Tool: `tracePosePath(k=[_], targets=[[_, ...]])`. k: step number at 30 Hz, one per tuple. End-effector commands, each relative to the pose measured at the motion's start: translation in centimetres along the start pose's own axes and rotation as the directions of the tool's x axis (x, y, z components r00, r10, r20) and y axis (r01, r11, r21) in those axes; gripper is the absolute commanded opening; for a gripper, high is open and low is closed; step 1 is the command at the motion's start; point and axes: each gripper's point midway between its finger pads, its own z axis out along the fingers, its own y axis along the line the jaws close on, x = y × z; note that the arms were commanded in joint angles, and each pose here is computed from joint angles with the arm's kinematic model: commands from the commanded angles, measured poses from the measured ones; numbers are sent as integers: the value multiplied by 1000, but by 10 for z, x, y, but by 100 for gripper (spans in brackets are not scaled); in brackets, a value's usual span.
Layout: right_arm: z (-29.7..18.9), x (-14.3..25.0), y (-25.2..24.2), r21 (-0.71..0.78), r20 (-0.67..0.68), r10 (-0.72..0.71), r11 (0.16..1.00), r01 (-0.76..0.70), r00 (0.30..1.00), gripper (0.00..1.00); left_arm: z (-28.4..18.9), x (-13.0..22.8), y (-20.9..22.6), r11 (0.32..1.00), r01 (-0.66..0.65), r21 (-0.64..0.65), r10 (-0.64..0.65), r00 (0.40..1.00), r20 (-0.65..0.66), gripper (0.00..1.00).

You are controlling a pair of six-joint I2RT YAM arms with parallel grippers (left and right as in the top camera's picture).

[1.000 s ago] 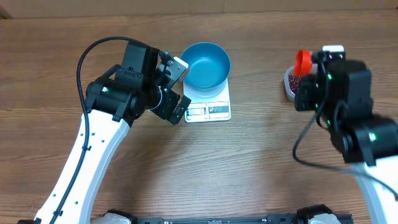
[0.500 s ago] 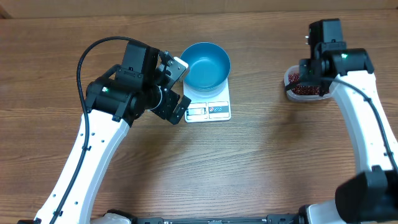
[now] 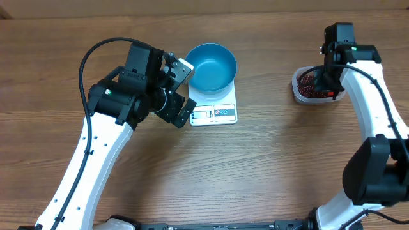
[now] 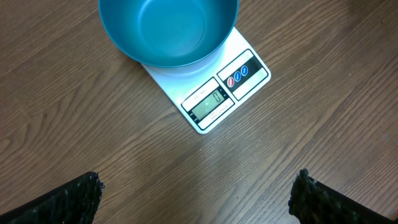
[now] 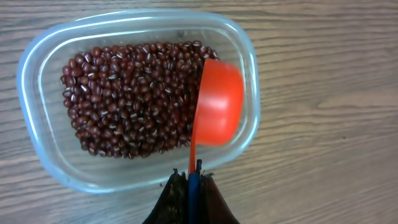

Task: Scoop item into bowl and weigh 150g on scale
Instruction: 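Lower the red cup with the right gripper into the bean container, then drag the red cup through the beans with the right gripper to scoop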

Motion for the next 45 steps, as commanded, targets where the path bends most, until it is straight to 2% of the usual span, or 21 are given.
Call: tracePosePath(k=[1,32,45], targets=[[0,-11,2,-7,26,-19,1000,19,999,3,-6,-6,-5,999,-36,12,36,999,26,100],[5,-18,8,-32,50,-38,999,40,998,3,-6,-6,-5,999,-36,12,36,999,26,100],[10,-17,15,-60,43,-98,993,100,994,3,-6,-6,-5,999,-36,12,36,999,26,100]])
